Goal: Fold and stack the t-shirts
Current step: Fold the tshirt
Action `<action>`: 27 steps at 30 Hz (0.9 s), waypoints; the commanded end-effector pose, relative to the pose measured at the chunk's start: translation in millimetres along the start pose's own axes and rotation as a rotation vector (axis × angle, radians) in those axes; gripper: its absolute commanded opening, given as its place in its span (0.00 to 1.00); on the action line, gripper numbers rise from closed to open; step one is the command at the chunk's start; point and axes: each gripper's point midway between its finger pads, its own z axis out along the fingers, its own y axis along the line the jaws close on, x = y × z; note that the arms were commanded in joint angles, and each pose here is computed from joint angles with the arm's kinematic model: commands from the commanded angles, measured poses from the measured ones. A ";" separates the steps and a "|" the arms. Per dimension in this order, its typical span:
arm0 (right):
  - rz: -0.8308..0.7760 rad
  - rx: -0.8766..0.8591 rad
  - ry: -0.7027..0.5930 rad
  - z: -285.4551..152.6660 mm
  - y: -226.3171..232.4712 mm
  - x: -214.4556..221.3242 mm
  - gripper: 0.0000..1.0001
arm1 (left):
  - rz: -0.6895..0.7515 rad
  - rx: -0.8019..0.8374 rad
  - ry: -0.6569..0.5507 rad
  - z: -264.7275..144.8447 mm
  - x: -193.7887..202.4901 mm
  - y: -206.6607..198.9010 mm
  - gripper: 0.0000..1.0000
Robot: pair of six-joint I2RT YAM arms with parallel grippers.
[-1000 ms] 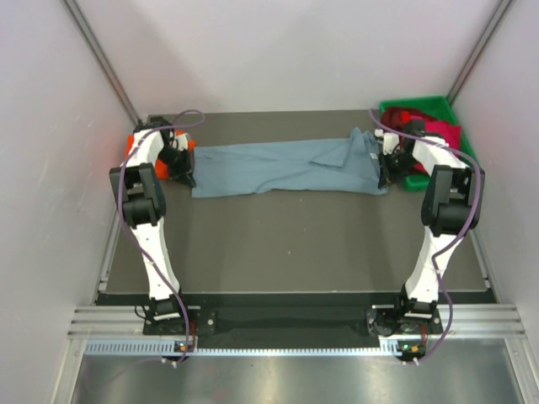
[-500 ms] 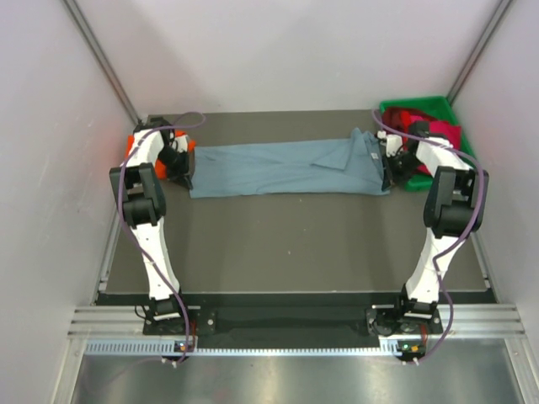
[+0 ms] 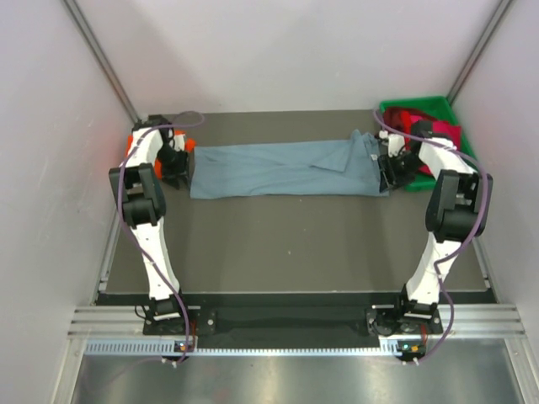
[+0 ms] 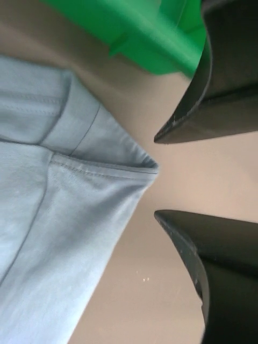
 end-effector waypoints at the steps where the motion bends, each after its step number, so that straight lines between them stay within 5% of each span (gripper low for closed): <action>1: -0.075 0.103 -0.214 -62.2 -1.3 -50.5 0.54 | 0.052 -0.046 -0.169 -56.8 -34.4 -3.8 0.49; 9: -0.195 0.046 -0.376 -81.0 37.9 -120.7 0.51 | 0.165 0.211 -0.319 -88.6 -68.8 -90.0 0.44; 17: -0.191 -0.081 -0.334 -18.1 79.9 -156.2 0.45 | 0.225 0.297 -0.159 -25.2 -47.1 -140.4 0.24; 21: -0.206 -0.090 -0.314 6.5 85.2 -161.0 0.45 | 0.219 0.270 -0.133 -3.9 -48.1 -135.1 0.40; 27: -0.222 -0.065 -0.313 20.5 83.8 -171.1 0.45 | 0.227 0.255 -0.097 17.1 -45.3 -134.7 0.43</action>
